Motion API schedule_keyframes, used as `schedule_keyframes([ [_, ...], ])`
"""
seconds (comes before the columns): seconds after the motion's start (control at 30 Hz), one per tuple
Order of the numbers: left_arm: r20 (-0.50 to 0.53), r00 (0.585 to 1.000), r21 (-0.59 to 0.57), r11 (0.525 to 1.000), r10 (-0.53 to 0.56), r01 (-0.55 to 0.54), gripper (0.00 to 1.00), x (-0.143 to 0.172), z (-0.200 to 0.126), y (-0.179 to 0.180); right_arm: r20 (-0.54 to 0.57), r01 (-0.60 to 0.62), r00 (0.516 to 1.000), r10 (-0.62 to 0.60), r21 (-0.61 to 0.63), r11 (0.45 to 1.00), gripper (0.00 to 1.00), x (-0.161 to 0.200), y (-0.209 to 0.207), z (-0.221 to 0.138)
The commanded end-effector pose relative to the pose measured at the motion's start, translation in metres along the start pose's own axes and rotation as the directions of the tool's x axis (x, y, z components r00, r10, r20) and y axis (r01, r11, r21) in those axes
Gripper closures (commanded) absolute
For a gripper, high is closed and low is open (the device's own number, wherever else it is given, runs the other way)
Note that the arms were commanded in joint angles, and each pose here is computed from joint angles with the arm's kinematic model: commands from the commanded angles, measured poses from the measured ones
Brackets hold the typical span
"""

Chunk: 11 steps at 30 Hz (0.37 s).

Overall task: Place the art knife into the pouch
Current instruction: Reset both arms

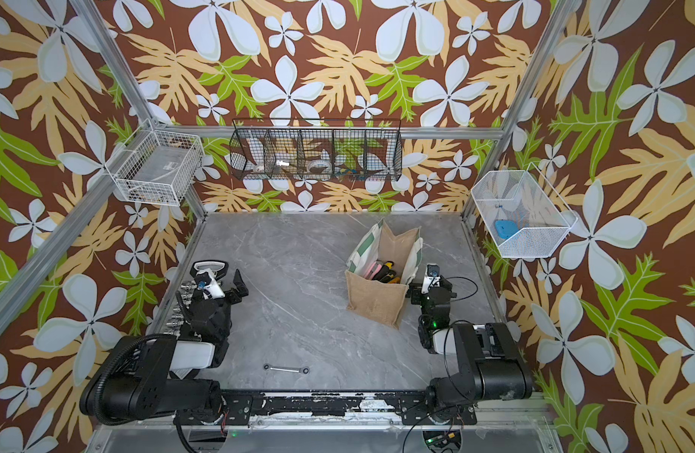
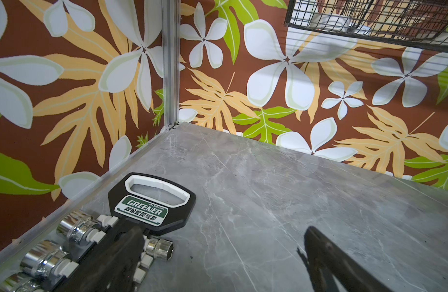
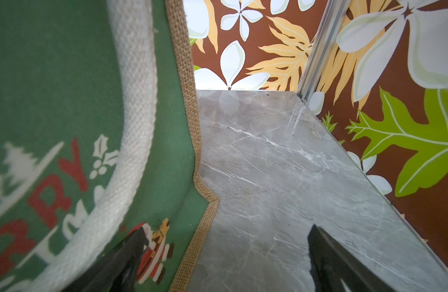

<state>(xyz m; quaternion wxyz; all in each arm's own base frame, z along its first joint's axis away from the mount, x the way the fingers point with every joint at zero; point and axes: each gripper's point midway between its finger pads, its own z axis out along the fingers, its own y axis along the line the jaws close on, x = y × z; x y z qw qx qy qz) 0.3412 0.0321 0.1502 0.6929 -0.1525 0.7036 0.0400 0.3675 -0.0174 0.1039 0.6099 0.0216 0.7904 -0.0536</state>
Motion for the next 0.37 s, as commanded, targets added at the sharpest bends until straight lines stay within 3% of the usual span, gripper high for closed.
schedule_keyframes([
  [0.0,0.009,1.000,0.003,1.000,0.004,-0.004,0.00,-0.0030,0.0009,-0.0009,0.032,0.001,0.999,0.000,-0.006,1.000,0.00,-0.0083,0.0013,-0.0001],
  [0.33,0.006,1.000,0.002,1.000,0.006,-0.006,0.00,-0.0026,0.0017,-0.0012,0.030,-0.001,1.000,0.001,-0.004,1.000,0.00,-0.0078,0.0005,0.0002],
])
